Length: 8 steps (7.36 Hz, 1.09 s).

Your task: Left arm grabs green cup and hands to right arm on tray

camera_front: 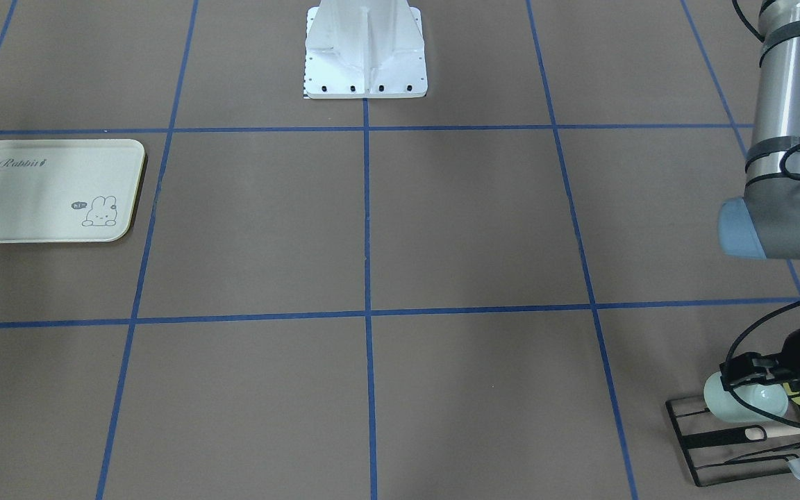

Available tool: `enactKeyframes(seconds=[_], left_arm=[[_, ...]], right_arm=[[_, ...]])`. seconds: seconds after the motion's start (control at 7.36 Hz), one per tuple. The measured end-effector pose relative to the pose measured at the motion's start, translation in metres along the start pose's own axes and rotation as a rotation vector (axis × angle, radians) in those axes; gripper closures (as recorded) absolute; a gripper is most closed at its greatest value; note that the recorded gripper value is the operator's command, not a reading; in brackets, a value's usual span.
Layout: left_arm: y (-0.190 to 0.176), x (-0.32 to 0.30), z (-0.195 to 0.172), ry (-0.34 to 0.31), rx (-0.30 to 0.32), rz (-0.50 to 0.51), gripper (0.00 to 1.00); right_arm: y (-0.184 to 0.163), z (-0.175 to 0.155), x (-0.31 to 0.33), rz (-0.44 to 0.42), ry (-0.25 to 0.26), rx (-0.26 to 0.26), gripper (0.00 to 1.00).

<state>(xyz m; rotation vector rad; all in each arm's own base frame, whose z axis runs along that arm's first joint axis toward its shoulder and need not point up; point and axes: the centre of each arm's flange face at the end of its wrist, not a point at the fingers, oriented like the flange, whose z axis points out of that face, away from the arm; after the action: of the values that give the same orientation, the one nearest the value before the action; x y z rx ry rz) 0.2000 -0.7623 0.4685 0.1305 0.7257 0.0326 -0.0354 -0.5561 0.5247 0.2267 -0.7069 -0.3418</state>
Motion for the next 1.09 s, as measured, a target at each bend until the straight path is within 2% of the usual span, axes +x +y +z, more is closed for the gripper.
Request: enactKeyframes(seconds=[0.14, 0.41, 0.68, 0.95, 1.09], left_arm=[[-0.0003, -0.0002, 0.0013, -0.003, -0.001, 0.000, 0.04], [-0.0018, -0.0004, 0.0024, -0.018, 0.005, 0.002, 0.21], [-0.0036, 0.0016, 0.0011, -0.022, 0.009, 0.006, 0.32], [-0.0040, 0.0020, 0.0007, -0.023, 0.010, 0.006, 0.33], [-0.0041, 0.0021, 0.0006, -0.023, 0.010, 0.006, 0.44]], right_arm=[[0.0000, 0.0002, 0.0001, 0.000, 0.000, 0.000, 0.00], [0.0000, 0.0001, 0.0001, 0.000, 0.000, 0.000, 0.00], [0.0000, 0.0001, 0.0001, 0.000, 0.000, 0.000, 0.00], [0.0000, -0.0002, -0.0002, 0.001, 0.000, 0.000, 0.00], [0.0000, -0.0006, -0.0005, 0.000, 0.000, 0.001, 0.00]])
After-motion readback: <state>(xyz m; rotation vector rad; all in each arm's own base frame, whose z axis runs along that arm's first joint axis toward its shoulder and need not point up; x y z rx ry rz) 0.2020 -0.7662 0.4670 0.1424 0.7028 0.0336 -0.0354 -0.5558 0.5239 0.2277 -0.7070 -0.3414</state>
